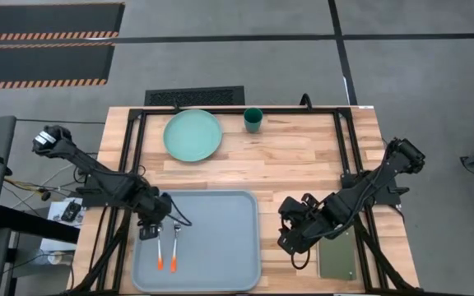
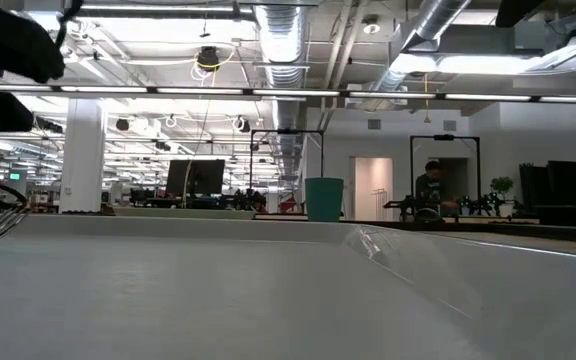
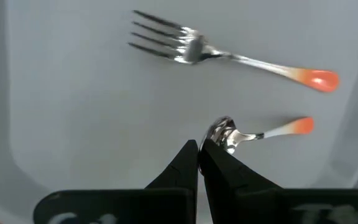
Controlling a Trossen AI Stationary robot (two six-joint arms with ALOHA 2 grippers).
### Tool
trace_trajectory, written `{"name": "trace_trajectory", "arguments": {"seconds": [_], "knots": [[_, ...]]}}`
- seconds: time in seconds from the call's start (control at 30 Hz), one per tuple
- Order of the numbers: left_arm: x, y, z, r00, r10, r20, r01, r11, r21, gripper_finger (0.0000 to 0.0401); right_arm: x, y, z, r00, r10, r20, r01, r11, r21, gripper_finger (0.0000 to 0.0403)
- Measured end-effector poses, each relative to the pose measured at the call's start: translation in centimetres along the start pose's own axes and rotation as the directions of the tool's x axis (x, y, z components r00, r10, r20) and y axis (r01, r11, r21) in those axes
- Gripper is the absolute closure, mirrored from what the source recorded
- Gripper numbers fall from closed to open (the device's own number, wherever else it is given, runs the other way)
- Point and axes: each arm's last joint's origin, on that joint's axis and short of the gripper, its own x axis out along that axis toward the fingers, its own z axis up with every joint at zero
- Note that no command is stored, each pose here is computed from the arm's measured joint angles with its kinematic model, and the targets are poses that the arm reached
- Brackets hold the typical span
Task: Pick and place plate/cup/fork/spoon on tray
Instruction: Put the orange spoon on the gray tray to the left of the orange fork
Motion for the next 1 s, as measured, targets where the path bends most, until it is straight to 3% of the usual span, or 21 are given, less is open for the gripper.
{"name": "trace_trajectory", "arguments": {"seconds": [0.6, 0.73, 1.0], "knots": [[0.6, 0.7, 0.8, 0.997, 0.018, 0.077, -0.025, 0.996, 0.083, 0.0400, 0.0, -0.1, 0.1, 1.000, -0.004, 0.000, 0.004, 1.000, 0.002, 0.0154], [1.8, 1.5, 0.0, 1.000, 0.019, 0.017, -0.020, 0.998, 0.054, 0.0400, 0.0, -0.1, 0.1, 1.000, -0.004, 0.000, 0.004, 1.000, 0.000, 0.0154], [1.9, 1.6, 0.1, 0.998, 0.030, 0.047, -0.033, 0.997, 0.071, 0.0400, 0.1, -0.2, 0.3, 1.000, -0.007, 0.003, 0.007, 1.000, -0.009, 0.0154]]}}
